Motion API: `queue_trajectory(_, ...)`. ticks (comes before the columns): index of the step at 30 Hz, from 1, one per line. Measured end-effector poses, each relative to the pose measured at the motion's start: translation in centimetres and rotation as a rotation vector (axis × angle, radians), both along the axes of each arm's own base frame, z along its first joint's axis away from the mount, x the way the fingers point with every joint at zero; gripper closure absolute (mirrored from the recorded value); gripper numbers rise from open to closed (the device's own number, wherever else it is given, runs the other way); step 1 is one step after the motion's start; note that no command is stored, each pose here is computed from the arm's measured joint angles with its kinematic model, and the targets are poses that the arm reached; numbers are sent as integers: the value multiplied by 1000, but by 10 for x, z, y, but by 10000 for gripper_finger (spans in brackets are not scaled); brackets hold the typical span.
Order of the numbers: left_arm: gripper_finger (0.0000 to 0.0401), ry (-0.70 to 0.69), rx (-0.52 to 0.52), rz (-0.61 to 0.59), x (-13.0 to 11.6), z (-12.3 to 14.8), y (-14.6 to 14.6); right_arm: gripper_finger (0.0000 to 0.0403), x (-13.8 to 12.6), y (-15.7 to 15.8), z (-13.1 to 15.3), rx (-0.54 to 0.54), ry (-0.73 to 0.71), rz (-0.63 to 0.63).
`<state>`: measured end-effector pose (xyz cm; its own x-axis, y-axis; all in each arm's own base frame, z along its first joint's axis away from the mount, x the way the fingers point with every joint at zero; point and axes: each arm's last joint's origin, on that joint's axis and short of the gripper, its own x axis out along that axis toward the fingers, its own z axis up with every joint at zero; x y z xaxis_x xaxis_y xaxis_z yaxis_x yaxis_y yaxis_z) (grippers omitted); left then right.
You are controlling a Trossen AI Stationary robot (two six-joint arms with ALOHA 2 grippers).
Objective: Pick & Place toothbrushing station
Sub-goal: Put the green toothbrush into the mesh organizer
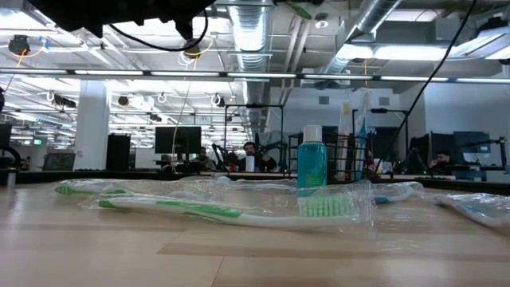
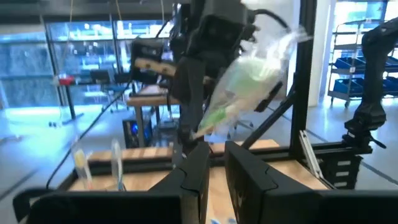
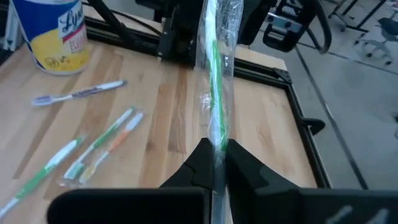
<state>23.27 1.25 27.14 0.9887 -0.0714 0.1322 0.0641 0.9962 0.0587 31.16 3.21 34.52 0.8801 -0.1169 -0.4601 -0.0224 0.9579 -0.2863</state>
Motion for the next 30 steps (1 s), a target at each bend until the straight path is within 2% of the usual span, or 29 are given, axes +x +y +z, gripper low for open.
queue_trajectory(6, 357, -18, 37, 15, 8, -5, -3, 393, 1, -6, 1, 12, -8, -2)
queue_trajectory(14, 354, -114, 42, 17, 15, -4, -3, 393, 2, -5, 6, 37, -56, 22)
queue_trajectory(27, 291, -174, 45, 20, 25, -11, -3, 393, 5, -7, 12, 35, -124, 18)
queue_trajectory(30, 281, -193, 82, 16, 25, -9, -5, 393, 6, -7, 13, 38, -141, 22)
